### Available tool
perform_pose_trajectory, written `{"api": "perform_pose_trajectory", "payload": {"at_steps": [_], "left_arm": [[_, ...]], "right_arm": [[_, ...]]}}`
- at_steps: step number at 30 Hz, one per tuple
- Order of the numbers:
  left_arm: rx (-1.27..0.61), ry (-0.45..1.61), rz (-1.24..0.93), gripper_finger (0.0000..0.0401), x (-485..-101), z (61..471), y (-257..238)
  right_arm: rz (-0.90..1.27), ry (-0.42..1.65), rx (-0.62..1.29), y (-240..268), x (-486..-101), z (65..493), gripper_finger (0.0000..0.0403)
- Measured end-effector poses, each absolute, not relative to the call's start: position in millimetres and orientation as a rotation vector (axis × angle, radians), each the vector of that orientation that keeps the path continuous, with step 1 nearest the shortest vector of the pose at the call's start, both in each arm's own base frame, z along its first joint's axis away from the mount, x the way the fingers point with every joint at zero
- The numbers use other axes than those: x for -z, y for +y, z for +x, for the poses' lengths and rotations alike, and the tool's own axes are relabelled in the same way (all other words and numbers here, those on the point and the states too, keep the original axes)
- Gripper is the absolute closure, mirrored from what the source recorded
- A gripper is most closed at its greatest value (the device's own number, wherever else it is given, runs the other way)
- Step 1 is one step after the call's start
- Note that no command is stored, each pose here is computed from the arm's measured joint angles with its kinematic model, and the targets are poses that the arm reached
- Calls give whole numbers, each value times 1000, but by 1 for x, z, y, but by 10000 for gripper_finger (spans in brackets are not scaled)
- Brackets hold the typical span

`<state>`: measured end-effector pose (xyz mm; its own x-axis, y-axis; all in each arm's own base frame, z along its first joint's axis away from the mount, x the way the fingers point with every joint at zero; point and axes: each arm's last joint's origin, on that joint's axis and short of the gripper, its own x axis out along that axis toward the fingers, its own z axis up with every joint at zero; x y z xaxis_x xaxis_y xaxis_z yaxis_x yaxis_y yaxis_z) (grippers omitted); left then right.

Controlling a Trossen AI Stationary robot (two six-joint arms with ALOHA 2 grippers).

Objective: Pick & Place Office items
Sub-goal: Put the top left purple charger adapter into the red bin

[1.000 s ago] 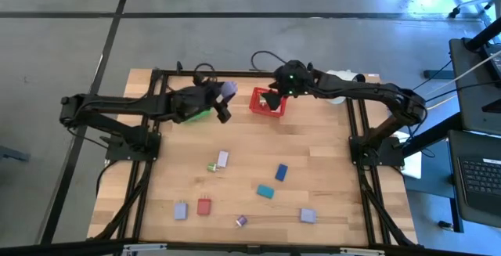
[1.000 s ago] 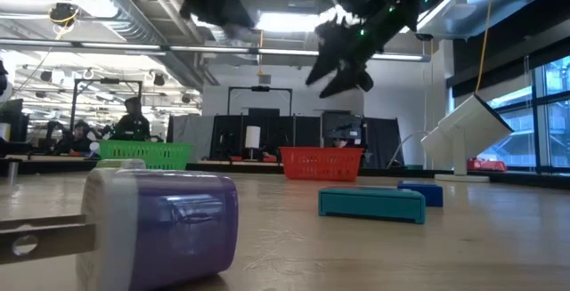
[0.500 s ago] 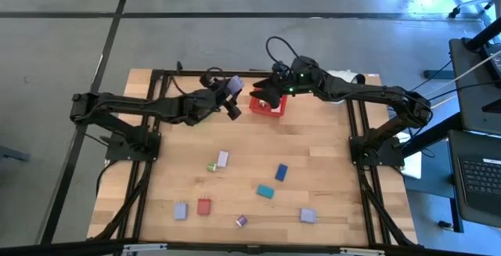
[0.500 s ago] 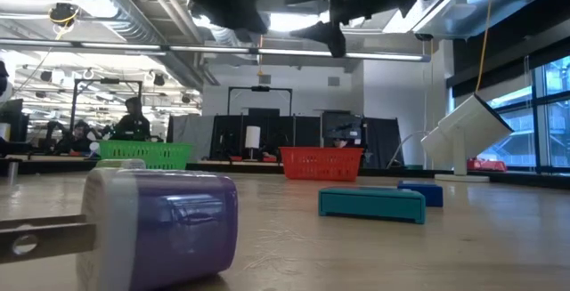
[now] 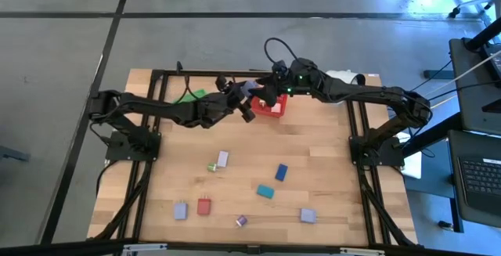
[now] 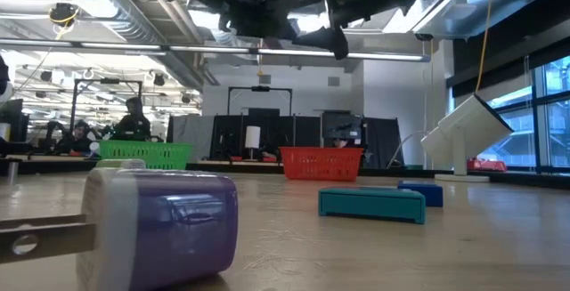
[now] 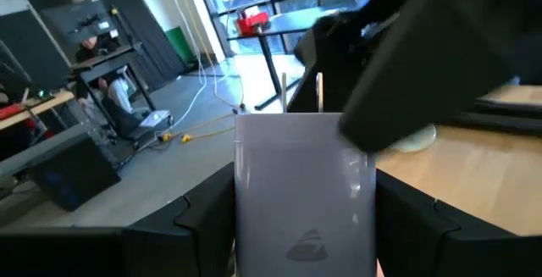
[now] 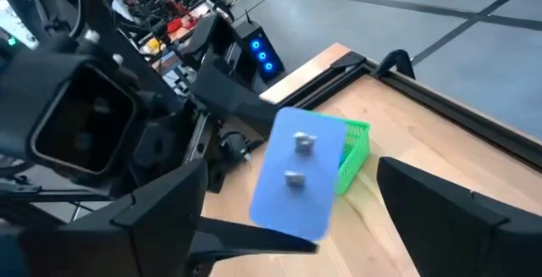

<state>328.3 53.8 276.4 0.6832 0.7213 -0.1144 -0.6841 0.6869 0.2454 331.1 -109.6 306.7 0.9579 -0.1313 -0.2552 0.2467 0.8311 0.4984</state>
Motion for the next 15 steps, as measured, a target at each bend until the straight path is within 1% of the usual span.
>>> {"api": "perform_pose_trajectory", "payload": {"at_steps": [5, 8, 11, 15], "left_arm": [[-737, 224, 247, 187, -278, 343, 53], [-737, 237, 276, 187, -279, 344, 51], [-742, 248, 276, 187, -278, 344, 50], [-758, 246, 282, 187, -280, 343, 50]], "right_arm": [[553, 229, 248, -109, -302, 333, 62], [557, 232, 257, -110, -302, 333, 81], [559, 243, 260, -110, -301, 332, 117], [567, 257, 254, -109, -300, 332, 187]]}}
